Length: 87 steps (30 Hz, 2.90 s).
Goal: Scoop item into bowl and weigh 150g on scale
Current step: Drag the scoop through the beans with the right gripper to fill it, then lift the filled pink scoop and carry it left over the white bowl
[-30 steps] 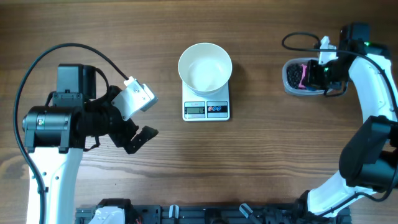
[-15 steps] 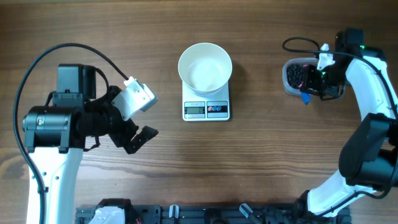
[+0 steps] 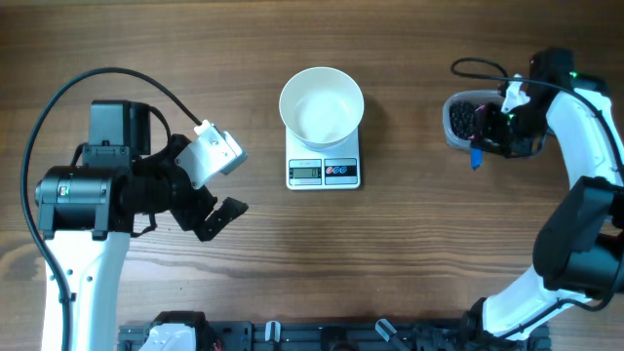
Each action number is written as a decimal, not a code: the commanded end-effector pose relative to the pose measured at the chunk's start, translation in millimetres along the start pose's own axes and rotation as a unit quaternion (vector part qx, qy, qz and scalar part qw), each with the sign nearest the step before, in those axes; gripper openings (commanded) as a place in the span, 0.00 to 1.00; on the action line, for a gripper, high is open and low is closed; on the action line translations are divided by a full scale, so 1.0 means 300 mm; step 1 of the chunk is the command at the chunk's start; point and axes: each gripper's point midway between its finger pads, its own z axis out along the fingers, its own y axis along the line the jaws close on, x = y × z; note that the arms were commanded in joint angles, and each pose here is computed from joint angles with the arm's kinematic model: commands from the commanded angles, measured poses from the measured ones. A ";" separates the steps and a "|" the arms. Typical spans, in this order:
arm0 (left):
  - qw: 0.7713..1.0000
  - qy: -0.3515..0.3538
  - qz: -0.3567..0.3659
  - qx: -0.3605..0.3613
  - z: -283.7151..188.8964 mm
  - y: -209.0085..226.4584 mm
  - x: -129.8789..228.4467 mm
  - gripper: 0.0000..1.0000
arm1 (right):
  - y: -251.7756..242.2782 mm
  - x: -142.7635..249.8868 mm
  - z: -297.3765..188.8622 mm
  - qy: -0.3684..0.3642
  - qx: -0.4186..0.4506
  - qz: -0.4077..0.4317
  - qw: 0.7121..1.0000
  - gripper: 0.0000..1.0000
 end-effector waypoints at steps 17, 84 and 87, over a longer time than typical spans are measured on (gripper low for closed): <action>1.000 -0.014 0.016 -0.010 -0.026 0.003 -0.018 1.00 | 0.042 0.047 -0.015 0.040 -0.135 0.017 0.990 0.04; 1.000 -0.014 0.016 -0.010 -0.026 0.003 -0.018 1.00 | 0.520 0.107 -0.190 0.006 -0.400 -0.227 0.888 0.04; 1.000 -0.014 0.016 -0.010 -0.026 0.003 -0.018 1.00 | 0.576 0.108 -0.179 0.000 -0.392 -0.258 0.883 0.04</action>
